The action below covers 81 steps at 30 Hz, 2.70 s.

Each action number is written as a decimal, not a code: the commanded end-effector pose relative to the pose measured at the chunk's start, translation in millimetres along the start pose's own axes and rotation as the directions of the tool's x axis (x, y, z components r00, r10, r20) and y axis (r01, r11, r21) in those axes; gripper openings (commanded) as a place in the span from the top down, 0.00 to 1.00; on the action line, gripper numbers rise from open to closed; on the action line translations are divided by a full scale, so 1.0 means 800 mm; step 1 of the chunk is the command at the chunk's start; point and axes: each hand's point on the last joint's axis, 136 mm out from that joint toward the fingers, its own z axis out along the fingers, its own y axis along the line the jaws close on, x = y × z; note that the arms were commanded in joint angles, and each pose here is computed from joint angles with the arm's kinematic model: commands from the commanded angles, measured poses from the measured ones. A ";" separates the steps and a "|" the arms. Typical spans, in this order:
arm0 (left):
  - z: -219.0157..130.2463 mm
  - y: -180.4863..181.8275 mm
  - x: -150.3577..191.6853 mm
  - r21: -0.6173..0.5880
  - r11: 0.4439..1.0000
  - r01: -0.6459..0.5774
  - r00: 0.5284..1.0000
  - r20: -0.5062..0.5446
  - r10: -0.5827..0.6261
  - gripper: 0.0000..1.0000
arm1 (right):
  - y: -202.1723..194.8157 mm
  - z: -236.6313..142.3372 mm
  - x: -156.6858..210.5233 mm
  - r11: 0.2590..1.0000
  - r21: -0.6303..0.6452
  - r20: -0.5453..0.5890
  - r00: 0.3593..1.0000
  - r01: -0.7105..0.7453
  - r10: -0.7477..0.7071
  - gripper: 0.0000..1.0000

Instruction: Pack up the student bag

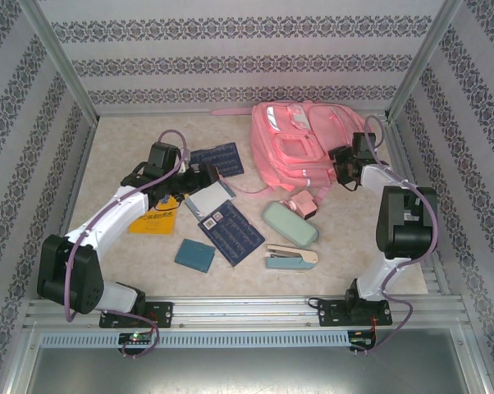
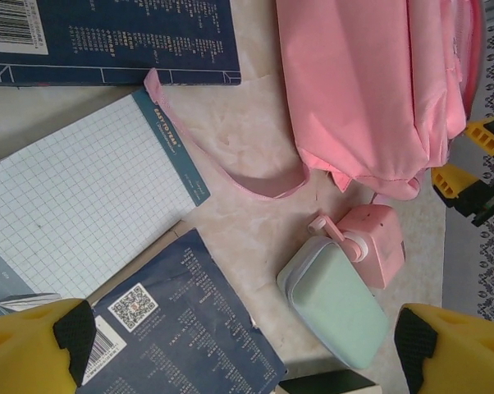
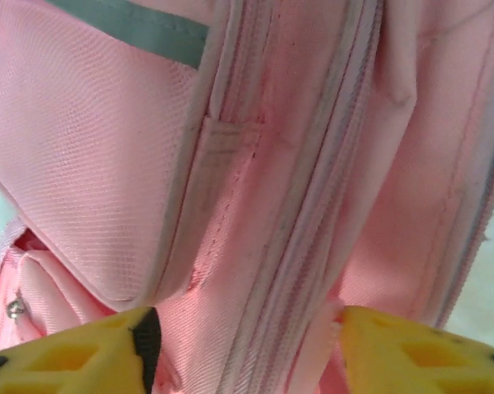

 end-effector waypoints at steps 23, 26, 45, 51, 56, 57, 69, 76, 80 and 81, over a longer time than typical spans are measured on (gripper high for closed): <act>-0.050 -0.007 -0.029 -0.029 0.999 -0.027 0.987 0.160 0.032 0.05 | 0.217 -0.131 0.118 0.944 -0.330 0.013 1.000 0.019 -0.015 1.00; -0.054 -0.004 -0.032 -0.046 0.999 -0.029 0.984 0.177 0.037 0.04 | 0.222 -0.136 0.173 0.950 -0.309 -0.020 0.998 0.045 -0.054 1.00; -0.010 -0.085 -0.050 -0.208 0.929 -0.305 0.947 0.040 0.319 0.07 | 0.156 -0.159 0.161 0.763 -0.124 0.001 0.769 0.635 -0.639 0.30; 0.090 -0.161 -0.046 -0.143 0.880 -0.453 0.888 -0.160 0.432 0.24 | 0.120 -0.142 0.066 0.820 0.002 0.078 0.818 0.572 -0.570 0.36; 0.166 -0.188 -0.049 -0.095 0.884 -0.457 0.877 -0.217 0.430 0.35 | 0.087 -0.136 0.025 0.879 0.016 0.132 0.871 0.476 -0.474 0.50; 0.180 -0.191 -0.049 -0.082 0.885 -0.459 0.873 -0.225 0.432 0.36 | 0.083 -0.136 0.021 0.880 0.026 0.139 0.870 0.473 -0.472 0.51; 0.270 -0.207 -0.039 0.046 0.903 -0.426 0.887 -0.178 0.427 0.46 | 0.050 -0.094 0.025 0.872 0.028 0.089 0.868 0.488 -0.489 0.56; 0.293 -0.196 -0.027 0.042 0.895 -0.444 0.875 -0.194 0.443 0.70 | 0.031 -0.075 0.025 0.868 0.037 0.062 0.866 0.495 -0.496 0.68; 0.294 -0.193 -0.035 0.027 0.898 -0.439 0.882 -0.179 0.436 1.00 | 0.036 -0.074 0.027 0.860 0.014 0.056 0.858 0.511 -0.511 0.69; 0.286 -0.198 -0.042 0.024 0.898 -0.440 0.885 -0.161 0.438 1.00 | 0.037 -0.076 0.027 0.857 0.012 0.056 0.855 0.515 -0.515 0.70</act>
